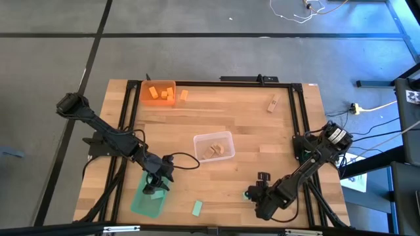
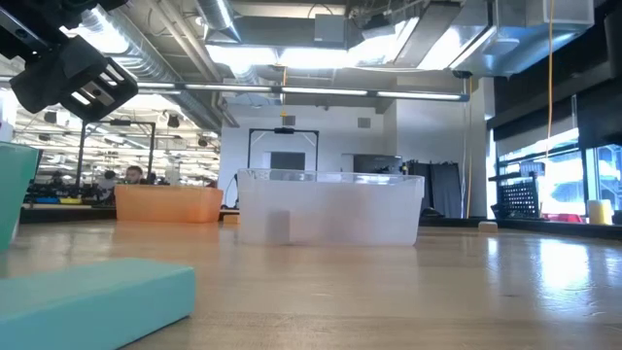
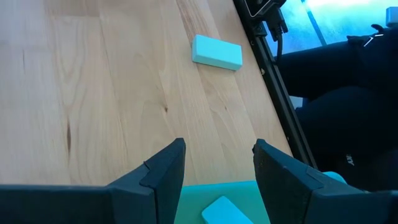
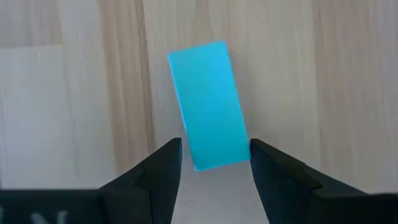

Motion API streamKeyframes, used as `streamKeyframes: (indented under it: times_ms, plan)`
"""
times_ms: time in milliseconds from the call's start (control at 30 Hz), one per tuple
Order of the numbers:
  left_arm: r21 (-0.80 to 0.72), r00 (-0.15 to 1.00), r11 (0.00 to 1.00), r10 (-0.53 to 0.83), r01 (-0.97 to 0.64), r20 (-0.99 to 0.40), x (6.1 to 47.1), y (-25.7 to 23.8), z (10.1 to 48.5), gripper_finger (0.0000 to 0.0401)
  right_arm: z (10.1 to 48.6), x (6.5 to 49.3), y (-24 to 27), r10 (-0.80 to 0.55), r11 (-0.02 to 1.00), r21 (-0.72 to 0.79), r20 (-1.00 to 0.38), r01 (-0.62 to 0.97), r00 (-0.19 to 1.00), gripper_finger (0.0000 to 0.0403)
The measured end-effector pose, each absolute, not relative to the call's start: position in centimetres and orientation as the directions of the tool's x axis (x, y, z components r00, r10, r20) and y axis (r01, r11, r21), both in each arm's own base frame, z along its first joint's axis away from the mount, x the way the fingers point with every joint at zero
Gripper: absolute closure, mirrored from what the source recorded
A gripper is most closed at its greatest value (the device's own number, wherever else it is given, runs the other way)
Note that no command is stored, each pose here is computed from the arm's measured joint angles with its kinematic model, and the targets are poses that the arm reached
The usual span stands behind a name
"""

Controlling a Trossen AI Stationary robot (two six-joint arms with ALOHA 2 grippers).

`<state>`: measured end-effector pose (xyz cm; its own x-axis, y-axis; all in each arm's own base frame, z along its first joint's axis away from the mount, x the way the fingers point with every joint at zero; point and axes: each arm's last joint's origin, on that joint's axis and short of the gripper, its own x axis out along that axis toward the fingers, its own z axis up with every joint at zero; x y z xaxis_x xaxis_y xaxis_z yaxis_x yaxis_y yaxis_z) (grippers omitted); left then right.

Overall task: Sort & place blocks by color
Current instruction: Put the blue block into the green bin

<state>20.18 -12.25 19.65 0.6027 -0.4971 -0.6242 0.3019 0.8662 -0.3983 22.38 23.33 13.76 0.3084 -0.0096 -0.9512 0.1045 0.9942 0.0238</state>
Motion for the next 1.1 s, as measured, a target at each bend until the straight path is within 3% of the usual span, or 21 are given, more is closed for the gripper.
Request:
streamKeyframes:
  times_ms: [933,1100]
  plan:
    - [-0.398,0.600,0.867,-0.495,0.300,-0.628,20.2,-12.2,19.6,0.0223,12.1,22.1,22.7,-0.024,0.978,0.064,-0.909,0.197,0.416,0.0214]
    - [-0.398,0.600,0.867,-0.495,0.300,-0.628,20.2,-12.2,19.6,0.0223,12.1,22.1,22.6,-0.029,0.978,0.060,-0.908,0.198,0.418,0.0240]
